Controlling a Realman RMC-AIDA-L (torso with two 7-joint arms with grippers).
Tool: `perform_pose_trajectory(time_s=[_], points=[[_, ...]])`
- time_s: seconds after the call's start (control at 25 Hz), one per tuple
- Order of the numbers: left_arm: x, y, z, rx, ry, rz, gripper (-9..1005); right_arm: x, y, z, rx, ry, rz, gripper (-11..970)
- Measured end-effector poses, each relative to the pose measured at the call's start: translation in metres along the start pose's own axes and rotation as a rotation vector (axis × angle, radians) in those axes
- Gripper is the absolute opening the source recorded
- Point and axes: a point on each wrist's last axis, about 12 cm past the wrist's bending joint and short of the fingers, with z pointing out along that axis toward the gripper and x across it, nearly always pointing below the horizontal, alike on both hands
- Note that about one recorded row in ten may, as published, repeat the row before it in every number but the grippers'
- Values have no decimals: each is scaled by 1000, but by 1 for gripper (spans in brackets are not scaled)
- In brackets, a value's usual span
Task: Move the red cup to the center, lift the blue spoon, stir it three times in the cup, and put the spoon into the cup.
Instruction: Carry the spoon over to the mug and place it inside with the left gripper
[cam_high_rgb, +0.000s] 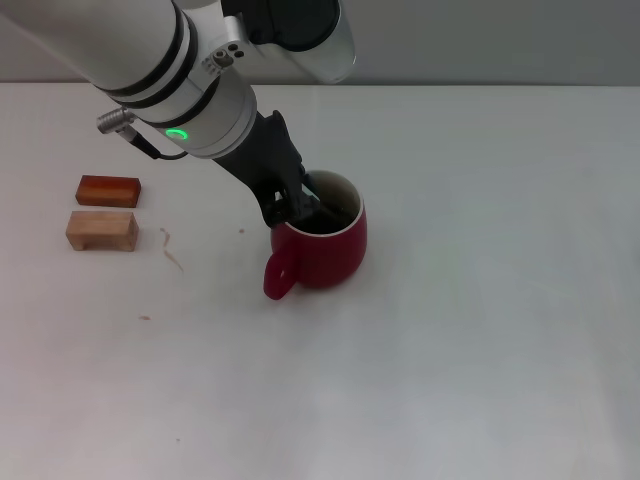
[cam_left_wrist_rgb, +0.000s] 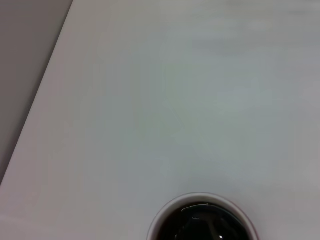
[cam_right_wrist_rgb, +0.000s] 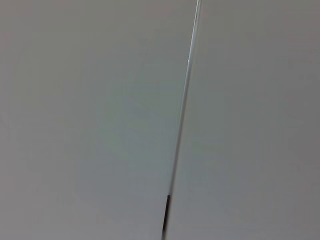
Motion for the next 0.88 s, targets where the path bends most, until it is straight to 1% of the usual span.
perform_pose_trajectory(time_s=[0.28, 0.48, 0.72, 0.88], points=[[9, 4, 1, -36, 43, -16, 194, -1, -1, 0, 1, -6, -2, 760], [13, 2, -1, -18, 75, -18, 197, -1, -1, 0, 1, -7, -2, 761], [9, -3, -7, 5, 88, 5, 201, -1, -1, 1, 0, -10, -2, 762], [4, -6, -10, 19, 64, 15, 204, -1, -1, 1, 0, -11, -2, 762]])
